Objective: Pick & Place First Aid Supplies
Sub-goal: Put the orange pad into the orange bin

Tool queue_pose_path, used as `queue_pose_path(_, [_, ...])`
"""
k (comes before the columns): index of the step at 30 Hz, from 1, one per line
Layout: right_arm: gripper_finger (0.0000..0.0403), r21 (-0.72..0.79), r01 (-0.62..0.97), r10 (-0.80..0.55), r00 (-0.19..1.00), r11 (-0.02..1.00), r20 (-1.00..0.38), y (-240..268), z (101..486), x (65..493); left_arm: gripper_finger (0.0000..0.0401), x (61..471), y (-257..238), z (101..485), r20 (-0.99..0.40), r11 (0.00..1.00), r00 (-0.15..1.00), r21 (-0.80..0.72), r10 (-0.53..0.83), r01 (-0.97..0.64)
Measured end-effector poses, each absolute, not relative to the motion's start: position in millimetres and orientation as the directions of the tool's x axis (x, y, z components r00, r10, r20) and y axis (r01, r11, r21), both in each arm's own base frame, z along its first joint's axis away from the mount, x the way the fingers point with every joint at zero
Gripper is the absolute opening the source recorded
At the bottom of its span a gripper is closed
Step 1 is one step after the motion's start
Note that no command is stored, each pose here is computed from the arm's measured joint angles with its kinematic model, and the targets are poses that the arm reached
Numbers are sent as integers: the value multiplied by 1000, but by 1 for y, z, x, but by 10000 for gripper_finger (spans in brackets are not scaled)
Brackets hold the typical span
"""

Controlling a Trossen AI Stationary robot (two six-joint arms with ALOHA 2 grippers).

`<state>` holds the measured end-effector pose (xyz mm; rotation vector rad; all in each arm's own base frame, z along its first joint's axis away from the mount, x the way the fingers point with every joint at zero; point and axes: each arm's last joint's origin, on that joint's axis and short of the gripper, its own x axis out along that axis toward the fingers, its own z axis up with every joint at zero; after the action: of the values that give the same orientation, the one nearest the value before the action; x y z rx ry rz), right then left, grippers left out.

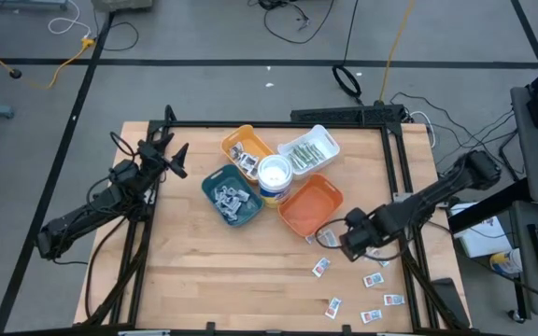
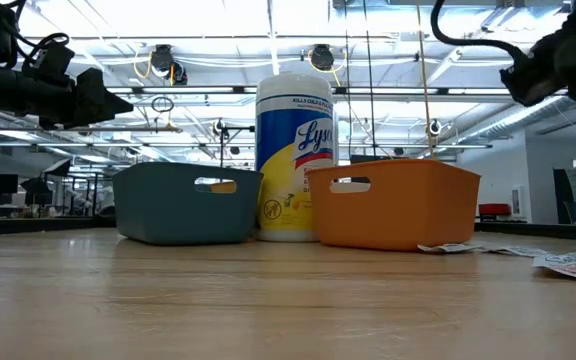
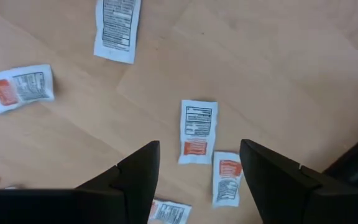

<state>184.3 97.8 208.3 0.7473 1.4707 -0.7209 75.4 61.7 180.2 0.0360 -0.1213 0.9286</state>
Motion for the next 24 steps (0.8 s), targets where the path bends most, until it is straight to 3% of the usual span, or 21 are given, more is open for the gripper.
queue_pose_path(20, [195,21,800,98,-48,599,-994,101,145,179,308,75,62,180,120,599,593,-21,796,-800])
queue_pose_path(24, [173,72,800,154,-25,596,-988,103,140,180,308,75,62,180,120,599,593,-21,796,-801])
